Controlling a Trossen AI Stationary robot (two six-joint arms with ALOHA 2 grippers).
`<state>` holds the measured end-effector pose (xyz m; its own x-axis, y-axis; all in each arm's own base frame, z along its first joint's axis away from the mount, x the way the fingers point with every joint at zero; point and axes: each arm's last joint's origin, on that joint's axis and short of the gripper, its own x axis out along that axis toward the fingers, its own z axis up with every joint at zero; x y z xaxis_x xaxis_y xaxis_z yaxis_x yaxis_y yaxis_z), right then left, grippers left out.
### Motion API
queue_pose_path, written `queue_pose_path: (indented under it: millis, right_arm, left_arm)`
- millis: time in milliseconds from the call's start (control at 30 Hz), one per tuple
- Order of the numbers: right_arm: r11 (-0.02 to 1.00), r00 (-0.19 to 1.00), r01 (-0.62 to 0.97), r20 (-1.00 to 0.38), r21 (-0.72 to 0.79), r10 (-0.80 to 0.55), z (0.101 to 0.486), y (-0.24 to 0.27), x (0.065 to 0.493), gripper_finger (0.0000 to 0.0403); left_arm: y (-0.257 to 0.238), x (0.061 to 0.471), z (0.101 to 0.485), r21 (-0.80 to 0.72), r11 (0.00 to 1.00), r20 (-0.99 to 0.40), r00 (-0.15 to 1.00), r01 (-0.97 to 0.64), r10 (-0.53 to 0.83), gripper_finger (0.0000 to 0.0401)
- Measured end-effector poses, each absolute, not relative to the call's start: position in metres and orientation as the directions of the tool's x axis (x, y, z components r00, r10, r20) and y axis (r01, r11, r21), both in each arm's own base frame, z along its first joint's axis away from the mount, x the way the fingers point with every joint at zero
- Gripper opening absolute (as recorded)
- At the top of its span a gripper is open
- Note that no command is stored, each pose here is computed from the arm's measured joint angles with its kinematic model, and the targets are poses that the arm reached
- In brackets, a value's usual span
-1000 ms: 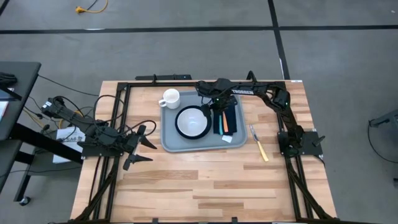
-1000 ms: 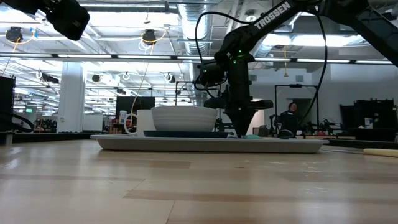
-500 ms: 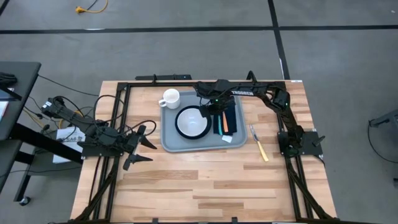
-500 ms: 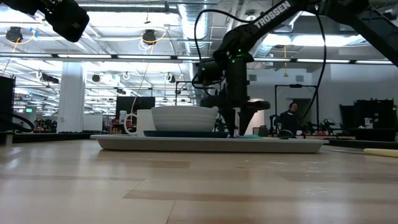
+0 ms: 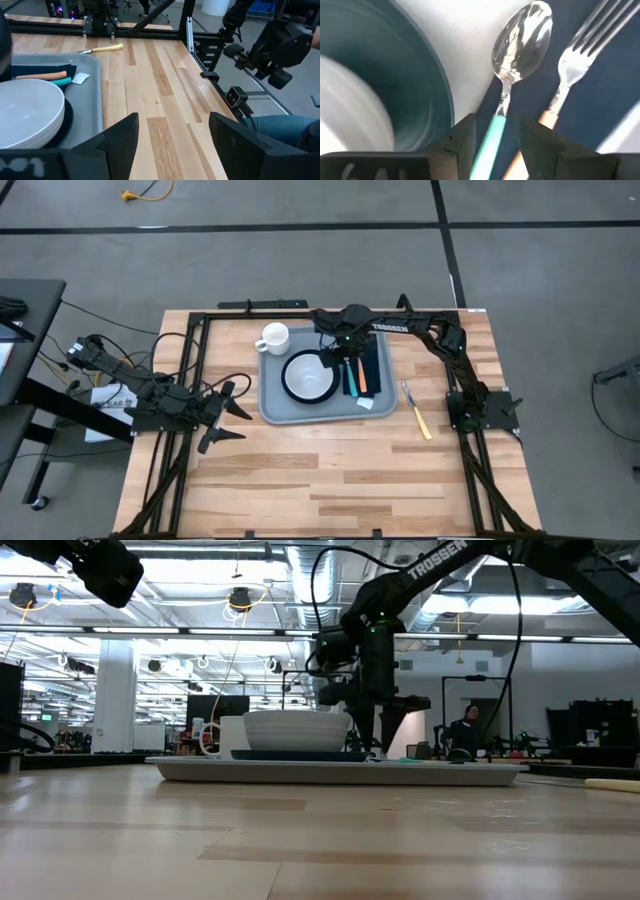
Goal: Set up tray
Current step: Put the yellow knife on top of the blue table napkin on the gray serving tray to the right of the orange fork
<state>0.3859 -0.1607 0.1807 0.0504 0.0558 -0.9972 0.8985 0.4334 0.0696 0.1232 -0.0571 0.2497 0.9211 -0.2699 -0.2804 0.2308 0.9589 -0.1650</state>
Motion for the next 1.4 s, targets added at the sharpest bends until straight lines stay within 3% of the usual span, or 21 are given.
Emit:
queue_pose_path:
  millis: [100, 333, 533, 767, 1000, 1400]
  right_arm:
    - [0.455, 0.001, 0.89, -0.999, 0.016, 0.033, 0.195, -0.161, 0.384, 0.0126]
    - [0.478, -0.282, 0.822, -0.951, -0.309, -0.13, 0.236, -0.147, 0.36, 0.0119]
    - [0.528, -0.167, 0.825, -0.979, -0.202, -0.114, 0.276, -0.128, 0.341, 0.0118]
    - [0.603, -0.139, 0.784, -0.989, -0.147, -0.06, 0.293, -0.085, 0.296, 0.0118]
    - [0.681, -0.033, 0.732, -0.999, -0.008, 0.024, 0.256, -0.039, 0.245, 0.0118]
    - [0.713, -0.066, 0.7, -0.994, 0.019, 0.09, 0.177, -0.004, 0.185, 0.0118]
  left_arm:
    - [-0.057, 0.123, 0.25, -0.165, 0.959, -0.28, 0.921, 0.231, -0.27, 0.0231]
    - [-0.057, 0.123, 0.25, -0.165, 0.959, -0.28, 0.921, 0.231, -0.27, 0.0231]
    - [-0.057, 0.123, 0.25, -0.165, 0.959, -0.279, 0.922, 0.231, -0.27, 0.0231]
    - [-0.057, 0.123, 0.25, -0.169, 0.958, -0.277, 0.922, 0.23, -0.27, 0.0231]
    - [-0.057, 0.124, 0.251, -0.171, 0.958, -0.268, 0.925, 0.23, -0.27, 0.0231]
    - [-0.057, 0.124, 0.253, -0.216, 0.955, -0.248, 0.935, 0.203, -0.255, 0.0231]
